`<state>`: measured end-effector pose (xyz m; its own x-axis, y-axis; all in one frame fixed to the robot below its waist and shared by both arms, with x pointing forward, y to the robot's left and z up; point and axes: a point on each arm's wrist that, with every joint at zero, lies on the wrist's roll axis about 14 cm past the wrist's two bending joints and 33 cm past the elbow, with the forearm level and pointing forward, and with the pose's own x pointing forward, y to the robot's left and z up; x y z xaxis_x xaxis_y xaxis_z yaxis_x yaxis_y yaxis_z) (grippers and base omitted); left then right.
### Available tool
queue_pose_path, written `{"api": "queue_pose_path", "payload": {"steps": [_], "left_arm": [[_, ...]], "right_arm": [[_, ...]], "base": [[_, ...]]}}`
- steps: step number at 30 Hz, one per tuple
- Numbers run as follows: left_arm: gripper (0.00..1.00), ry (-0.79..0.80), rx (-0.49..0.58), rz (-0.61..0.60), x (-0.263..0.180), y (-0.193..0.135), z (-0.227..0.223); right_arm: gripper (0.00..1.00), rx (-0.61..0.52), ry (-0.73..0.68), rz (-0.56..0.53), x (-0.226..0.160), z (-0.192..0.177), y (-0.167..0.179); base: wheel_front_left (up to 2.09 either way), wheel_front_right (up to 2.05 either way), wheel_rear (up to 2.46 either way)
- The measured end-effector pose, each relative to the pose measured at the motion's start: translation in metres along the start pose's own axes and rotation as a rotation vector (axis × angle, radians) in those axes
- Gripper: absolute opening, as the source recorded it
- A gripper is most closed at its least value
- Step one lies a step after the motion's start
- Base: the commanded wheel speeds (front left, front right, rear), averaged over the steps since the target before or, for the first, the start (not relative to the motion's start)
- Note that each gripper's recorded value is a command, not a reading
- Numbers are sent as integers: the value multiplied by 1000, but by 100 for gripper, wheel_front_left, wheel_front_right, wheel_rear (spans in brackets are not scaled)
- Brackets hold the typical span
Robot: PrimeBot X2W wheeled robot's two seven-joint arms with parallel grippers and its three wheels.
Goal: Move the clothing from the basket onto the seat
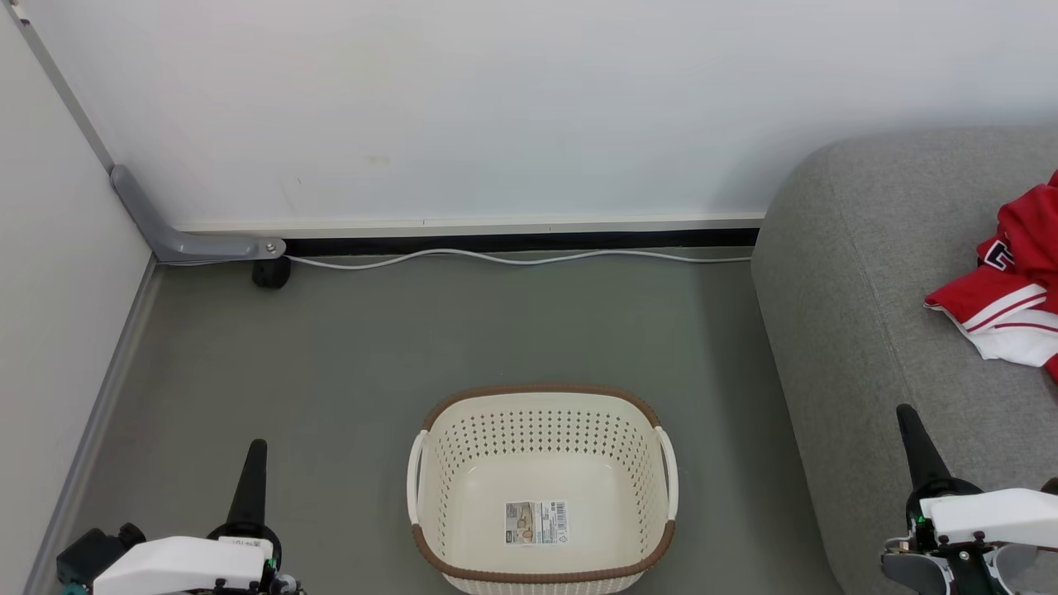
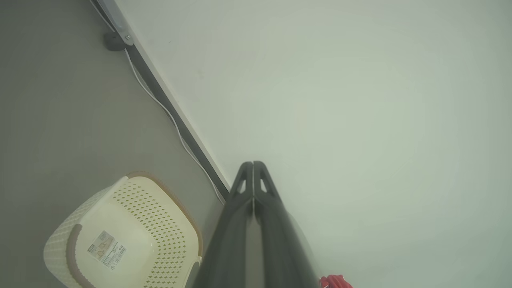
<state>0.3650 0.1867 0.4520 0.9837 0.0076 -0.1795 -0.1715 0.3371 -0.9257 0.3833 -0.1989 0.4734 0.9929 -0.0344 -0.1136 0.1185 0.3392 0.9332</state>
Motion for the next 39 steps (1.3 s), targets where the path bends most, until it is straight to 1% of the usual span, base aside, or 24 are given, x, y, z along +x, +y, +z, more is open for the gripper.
{"api": "queue_pose_path", "payload": {"steps": [21,30,33,39], "left_arm": [[0,9,-228,-51,3,-15,5],[0,18,-325,-75,3,-20,7],[0,17,-354,-82,3,-21,8],[0,17,-356,-83,3,-22,8]], "right_arm": [[0,229,-4,26,-3,7,5],[0,329,0,53,-2,9,11],[0,352,1,60,-2,10,13],[0,353,0,60,-3,11,13]], "base": [[0,0,0],[0,0,0],[0,0,0],[0,0,0]]}}
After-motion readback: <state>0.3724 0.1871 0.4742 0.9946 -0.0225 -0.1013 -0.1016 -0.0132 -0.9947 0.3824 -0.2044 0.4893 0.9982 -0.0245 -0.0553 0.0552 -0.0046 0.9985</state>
